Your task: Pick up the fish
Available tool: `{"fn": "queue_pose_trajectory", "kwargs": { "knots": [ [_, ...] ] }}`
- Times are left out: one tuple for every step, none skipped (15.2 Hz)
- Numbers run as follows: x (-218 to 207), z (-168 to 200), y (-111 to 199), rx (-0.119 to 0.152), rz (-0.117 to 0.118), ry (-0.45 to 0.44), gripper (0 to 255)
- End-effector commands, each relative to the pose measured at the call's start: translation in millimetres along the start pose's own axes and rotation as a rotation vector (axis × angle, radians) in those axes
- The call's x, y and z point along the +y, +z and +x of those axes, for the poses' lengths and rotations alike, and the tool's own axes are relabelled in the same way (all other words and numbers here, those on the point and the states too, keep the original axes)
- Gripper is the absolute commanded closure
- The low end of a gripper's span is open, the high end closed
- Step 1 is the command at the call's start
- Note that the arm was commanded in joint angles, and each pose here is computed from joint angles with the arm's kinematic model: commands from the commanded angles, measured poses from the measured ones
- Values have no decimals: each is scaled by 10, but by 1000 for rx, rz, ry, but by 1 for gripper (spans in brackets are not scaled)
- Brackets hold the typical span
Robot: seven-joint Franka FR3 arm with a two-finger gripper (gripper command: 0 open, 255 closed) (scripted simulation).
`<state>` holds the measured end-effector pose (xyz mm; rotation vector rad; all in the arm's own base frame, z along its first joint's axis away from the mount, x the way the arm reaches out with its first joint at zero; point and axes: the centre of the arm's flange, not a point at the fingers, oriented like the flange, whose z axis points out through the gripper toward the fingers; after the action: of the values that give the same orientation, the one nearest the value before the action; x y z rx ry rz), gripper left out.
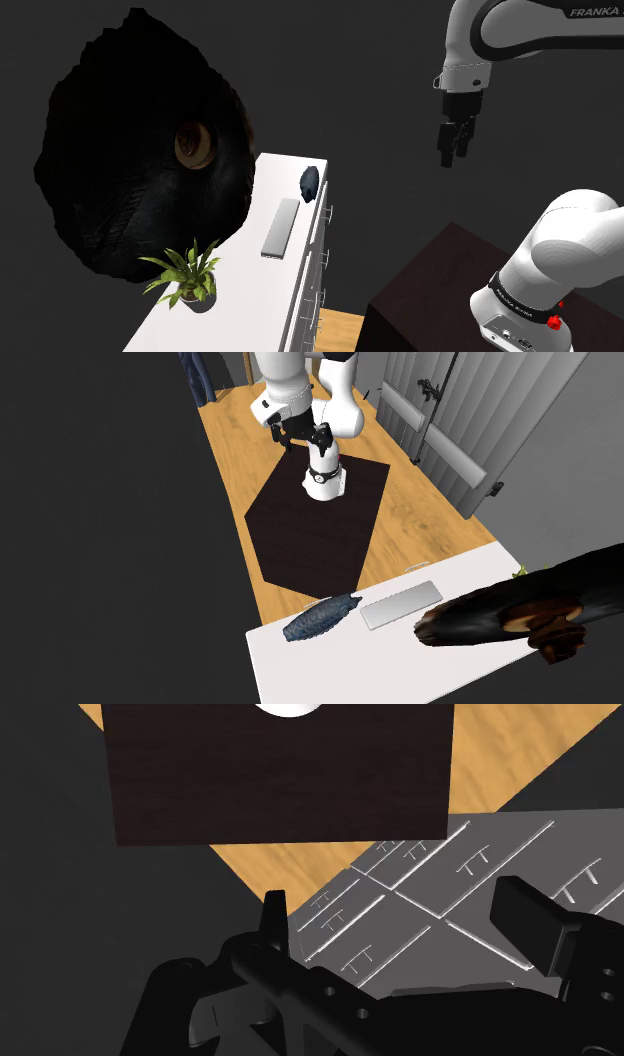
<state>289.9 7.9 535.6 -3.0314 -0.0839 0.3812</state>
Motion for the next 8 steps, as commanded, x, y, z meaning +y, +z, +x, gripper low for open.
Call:
{"fn": "queue_pose_trajectory", "kwargs": {
  "knots": [
    [0, 0, 0, 0, 0, 0, 0],
    [-73, 89, 37, 5, 7, 23, 0],
    [-143, 179, 73, 9, 13, 46, 0],
    [-212, 271, 108, 14, 20, 68, 0],
    [-279, 365, 142, 19, 27, 91, 0],
    [-344, 461, 175, 24, 33, 114, 0],
    [-407, 558, 208, 28, 40, 137, 0],
    [-468, 657, 239, 33, 46, 160, 0]
  ]
}}
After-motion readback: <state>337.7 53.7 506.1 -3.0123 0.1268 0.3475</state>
